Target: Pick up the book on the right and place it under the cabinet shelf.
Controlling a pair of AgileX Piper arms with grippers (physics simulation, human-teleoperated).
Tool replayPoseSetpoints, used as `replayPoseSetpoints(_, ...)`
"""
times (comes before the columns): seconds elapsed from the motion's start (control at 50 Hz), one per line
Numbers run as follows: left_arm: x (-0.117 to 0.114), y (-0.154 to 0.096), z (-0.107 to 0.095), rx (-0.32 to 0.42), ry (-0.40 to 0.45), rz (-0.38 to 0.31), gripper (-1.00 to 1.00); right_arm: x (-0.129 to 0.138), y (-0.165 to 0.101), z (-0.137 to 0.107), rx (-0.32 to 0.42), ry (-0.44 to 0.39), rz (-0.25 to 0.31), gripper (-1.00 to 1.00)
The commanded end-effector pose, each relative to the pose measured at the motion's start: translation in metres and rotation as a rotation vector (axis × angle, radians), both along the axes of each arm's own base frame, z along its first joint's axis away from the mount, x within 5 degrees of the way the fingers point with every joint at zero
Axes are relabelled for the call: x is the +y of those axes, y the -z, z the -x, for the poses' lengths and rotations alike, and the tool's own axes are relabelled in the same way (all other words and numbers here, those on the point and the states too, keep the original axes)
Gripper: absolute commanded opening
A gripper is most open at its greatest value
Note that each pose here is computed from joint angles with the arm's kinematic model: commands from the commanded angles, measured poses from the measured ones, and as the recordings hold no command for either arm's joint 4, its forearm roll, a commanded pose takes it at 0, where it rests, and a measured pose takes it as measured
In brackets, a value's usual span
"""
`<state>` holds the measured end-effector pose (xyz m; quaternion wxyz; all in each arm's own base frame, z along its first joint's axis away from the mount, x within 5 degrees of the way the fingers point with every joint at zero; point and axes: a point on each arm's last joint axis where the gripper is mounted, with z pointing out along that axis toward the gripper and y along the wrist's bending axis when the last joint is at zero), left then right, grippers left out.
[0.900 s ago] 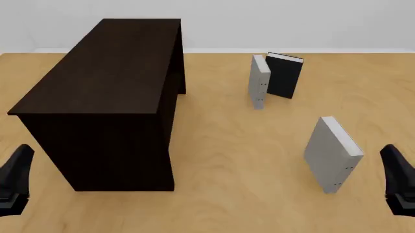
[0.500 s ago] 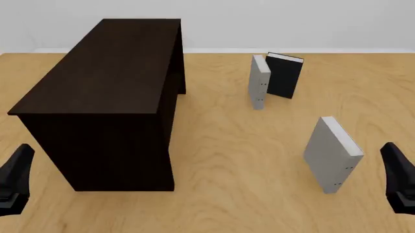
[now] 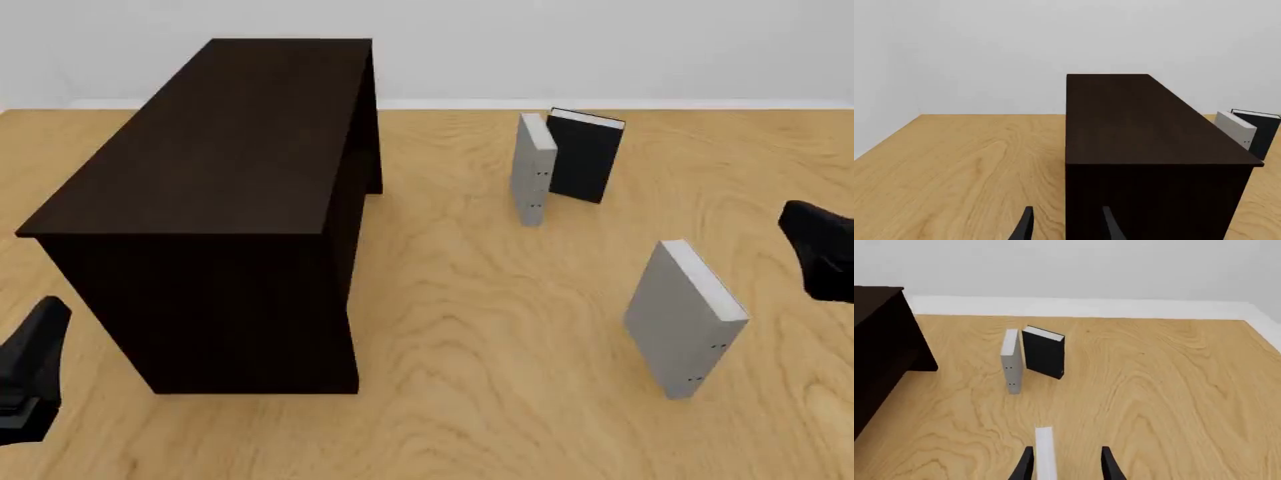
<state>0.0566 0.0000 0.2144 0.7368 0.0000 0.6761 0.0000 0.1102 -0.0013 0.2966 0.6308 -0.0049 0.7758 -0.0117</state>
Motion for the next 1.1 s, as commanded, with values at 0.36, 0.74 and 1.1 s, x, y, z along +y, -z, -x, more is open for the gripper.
replayPoseSetpoints(0.36,0.0,0.0,0.0,0.0,0.0,0.0,1.0,0.013,-0.01,-0.135,0.574,0.002,-0.1,1.0)
replayPoseSetpoints(0.74,0.0,0.0,0.0,0.0,0.0,0.0,1.0,0.009,0.019,-0.145,0.784,-0.002,-0.05,1.0)
replayPoseSetpoints(1.1,0.0,0.0,0.0,0.0,0.0,0.0,1.0,0.022,0.059,-0.134,0.9,-0.037,-0.035,1.0)
